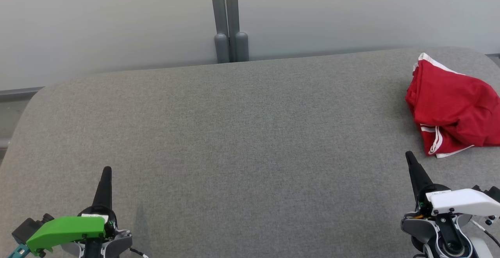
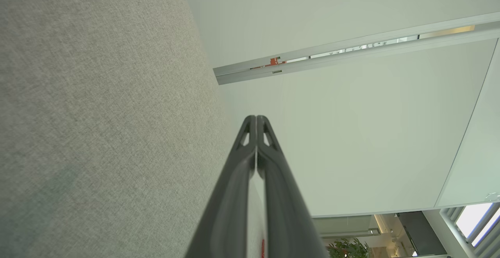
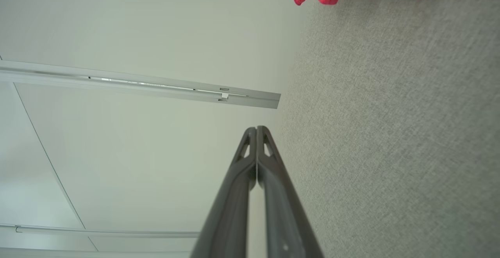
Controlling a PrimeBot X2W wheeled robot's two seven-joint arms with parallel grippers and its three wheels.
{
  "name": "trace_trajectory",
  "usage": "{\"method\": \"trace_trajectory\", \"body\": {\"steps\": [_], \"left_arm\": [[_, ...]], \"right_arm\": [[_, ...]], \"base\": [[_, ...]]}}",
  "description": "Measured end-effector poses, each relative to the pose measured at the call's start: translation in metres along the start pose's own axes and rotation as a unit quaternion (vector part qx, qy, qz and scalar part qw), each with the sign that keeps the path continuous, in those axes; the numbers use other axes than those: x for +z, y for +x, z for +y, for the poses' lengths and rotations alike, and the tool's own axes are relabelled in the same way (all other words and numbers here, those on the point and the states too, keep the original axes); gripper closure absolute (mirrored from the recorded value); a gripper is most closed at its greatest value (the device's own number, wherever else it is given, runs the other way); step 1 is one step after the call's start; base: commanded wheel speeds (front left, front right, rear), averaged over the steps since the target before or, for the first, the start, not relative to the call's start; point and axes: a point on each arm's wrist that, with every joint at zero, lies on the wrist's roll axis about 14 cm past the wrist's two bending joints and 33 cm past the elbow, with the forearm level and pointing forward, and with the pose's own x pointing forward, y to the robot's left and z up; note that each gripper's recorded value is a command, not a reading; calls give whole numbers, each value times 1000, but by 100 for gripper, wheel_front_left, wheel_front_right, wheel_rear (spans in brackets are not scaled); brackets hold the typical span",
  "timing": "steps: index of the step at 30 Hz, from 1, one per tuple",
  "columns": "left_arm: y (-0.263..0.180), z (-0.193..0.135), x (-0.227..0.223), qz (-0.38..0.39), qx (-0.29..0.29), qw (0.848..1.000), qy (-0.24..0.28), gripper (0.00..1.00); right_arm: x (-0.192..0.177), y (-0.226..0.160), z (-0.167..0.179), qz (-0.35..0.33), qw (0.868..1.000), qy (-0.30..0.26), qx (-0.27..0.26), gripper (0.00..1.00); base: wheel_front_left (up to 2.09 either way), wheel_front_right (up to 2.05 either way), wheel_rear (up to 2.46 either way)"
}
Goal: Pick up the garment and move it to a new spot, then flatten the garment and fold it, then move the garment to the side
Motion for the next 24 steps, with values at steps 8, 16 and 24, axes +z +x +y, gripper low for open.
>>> {"method": "trace_trajectory", "body": {"steps": [8, 16, 24], "left_arm": [[2, -4, 0, 3, -6, 1000, -28, 100], [5, -8, 1, 4, -13, 998, -55, 100], [8, -12, 1, 8, -21, 997, -78, 100]], "right_arm": [[0, 2, 3, 3, 999, 32, 5, 100], [-1, 4, 4, 5, 998, 62, 8, 100], [-1, 5, 7, 7, 996, 90, 13, 100]], "base": [[0, 0, 0], [0, 0, 0], [0, 0, 0]]}}
